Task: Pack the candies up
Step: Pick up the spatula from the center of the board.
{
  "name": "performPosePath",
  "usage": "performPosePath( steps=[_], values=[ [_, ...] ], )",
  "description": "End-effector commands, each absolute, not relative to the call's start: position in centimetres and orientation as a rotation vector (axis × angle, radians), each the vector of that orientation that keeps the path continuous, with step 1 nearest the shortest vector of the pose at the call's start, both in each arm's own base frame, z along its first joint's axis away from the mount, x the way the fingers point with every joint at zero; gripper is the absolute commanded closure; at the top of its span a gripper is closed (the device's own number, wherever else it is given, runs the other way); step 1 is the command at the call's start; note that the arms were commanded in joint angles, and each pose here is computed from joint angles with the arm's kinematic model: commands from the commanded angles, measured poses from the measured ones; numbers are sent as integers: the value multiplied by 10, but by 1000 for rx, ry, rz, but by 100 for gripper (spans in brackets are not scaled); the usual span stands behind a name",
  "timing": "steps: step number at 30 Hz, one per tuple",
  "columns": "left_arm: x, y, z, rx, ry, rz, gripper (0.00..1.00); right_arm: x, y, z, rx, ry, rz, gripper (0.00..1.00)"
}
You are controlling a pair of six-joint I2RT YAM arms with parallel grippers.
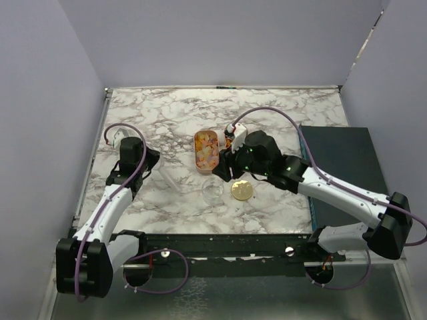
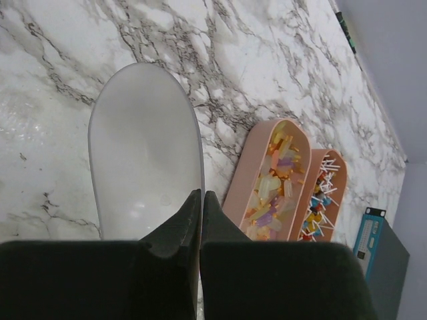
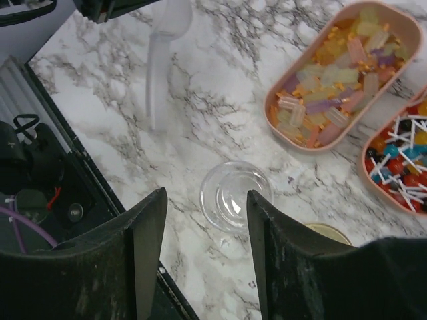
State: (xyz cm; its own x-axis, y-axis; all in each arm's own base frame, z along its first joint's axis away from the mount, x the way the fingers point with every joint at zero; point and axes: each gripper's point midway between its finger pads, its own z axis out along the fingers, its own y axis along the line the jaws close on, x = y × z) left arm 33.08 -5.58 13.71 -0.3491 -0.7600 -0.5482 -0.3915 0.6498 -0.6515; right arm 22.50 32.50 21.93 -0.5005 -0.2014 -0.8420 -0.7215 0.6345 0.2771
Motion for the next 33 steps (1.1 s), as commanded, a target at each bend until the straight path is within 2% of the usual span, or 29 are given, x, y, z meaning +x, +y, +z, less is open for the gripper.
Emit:
performPosePath(
  steps=[1,8,11,22,33],
  values=[
    [323,-67,161,-881,1971,-612,100,220,365,241,-844,1890,856,42],
    [314,-86,185,-833,1962,-761,100,226,411,241,-850,1876,921,29],
    [310,-91,194,-806,1959,-794,100,227,427,233,-837,1923,976,26],
    [304,-105,207,-759,1956,-850,100,226,470,200,-830,2059,1125,25],
    [301,-112,216,-738,1951,-896,100,225,492,177,-819,2125,1203,30]
  ],
)
